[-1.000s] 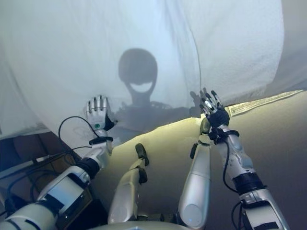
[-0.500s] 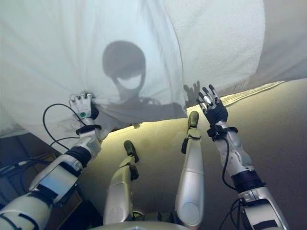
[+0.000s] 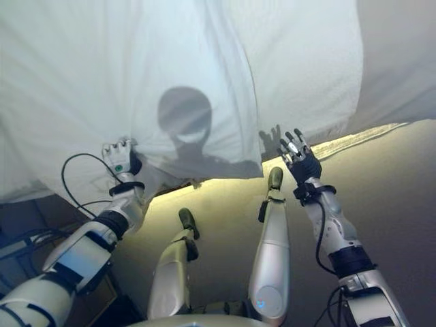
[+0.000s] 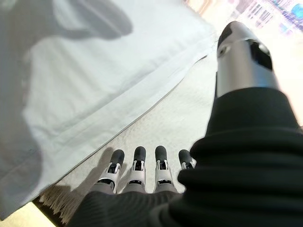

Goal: Make the bed neatly

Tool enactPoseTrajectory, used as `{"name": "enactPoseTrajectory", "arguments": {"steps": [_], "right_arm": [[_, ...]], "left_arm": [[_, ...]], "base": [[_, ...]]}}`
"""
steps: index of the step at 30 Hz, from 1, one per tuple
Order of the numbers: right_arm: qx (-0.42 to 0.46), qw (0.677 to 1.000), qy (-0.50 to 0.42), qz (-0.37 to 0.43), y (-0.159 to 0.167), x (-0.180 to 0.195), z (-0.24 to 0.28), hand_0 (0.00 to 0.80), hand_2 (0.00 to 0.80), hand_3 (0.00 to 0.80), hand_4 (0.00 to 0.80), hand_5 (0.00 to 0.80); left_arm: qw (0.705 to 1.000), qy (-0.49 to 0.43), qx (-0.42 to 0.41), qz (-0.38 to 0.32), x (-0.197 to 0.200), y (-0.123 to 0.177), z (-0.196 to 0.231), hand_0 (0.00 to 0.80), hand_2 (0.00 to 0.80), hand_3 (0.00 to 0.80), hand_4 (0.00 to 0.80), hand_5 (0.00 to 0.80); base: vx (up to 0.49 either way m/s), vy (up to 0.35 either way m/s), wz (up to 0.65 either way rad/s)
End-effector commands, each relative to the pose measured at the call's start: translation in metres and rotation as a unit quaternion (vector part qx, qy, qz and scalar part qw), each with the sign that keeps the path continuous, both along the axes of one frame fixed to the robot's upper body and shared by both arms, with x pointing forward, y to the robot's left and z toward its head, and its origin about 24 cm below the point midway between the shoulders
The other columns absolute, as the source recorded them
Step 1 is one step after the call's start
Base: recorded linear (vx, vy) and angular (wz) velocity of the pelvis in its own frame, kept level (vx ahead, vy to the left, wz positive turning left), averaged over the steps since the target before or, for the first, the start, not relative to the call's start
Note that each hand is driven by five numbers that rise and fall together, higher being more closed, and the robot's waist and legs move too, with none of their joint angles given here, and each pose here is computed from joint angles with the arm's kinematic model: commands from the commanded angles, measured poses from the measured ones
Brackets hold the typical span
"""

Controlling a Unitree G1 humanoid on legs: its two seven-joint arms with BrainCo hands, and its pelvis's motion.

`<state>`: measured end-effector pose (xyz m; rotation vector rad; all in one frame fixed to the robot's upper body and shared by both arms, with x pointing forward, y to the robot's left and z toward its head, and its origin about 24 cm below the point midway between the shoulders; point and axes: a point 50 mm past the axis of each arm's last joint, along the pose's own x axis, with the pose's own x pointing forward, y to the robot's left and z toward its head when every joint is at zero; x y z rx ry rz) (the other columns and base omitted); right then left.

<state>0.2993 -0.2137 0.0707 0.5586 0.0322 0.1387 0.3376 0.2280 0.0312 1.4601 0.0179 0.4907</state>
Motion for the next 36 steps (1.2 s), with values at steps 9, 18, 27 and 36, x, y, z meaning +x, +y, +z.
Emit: {"name": "enactPoseTrajectory", "arguments": {"steps": [9, 18, 27, 36], "right_arm": [[0.013, 0.998, 0.064, -0.019, -0.018, -0.05, -0.045, 0.0, 0.0, 0.0, 0.0, 0.0], [-0.004, 0.99, 0.133, -0.045, -0.033, -0.078, -0.072, 0.0, 0.0, 0.0, 0.0, 0.0], [0.017, 0.982, 0.18, -0.051, -0.035, -0.093, -0.089, 0.0, 0.0, 0.0, 0.0, 0.0], [0.052, 0.981, 0.175, -0.061, -0.027, -0.095, -0.093, 0.0, 0.0, 0.0, 0.0, 0.0]], "left_arm": [[0.98, 0.189, -0.055, 0.039, -0.095, 0.028, -0.098, 0.8, 0.8, 0.8, 0.8, 0.8], [0.946, 0.318, 0.007, 0.064, -0.167, 0.062, -0.13, 0.8, 0.8, 0.8, 0.8, 0.8], [0.932, 0.349, -0.041, 0.087, -0.199, 0.076, -0.138, 0.8, 0.8, 0.8, 0.8, 0.8], [0.938, 0.323, -0.099, 0.081, -0.191, 0.056, -0.141, 0.8, 0.8, 0.8, 0.8, 0.8]], "base": [[0.17, 0.043, 0.15], [0.165, 0.045, 0.05], [0.111, -0.017, 0.02], [-0.025, -0.121, 0.07]]}}
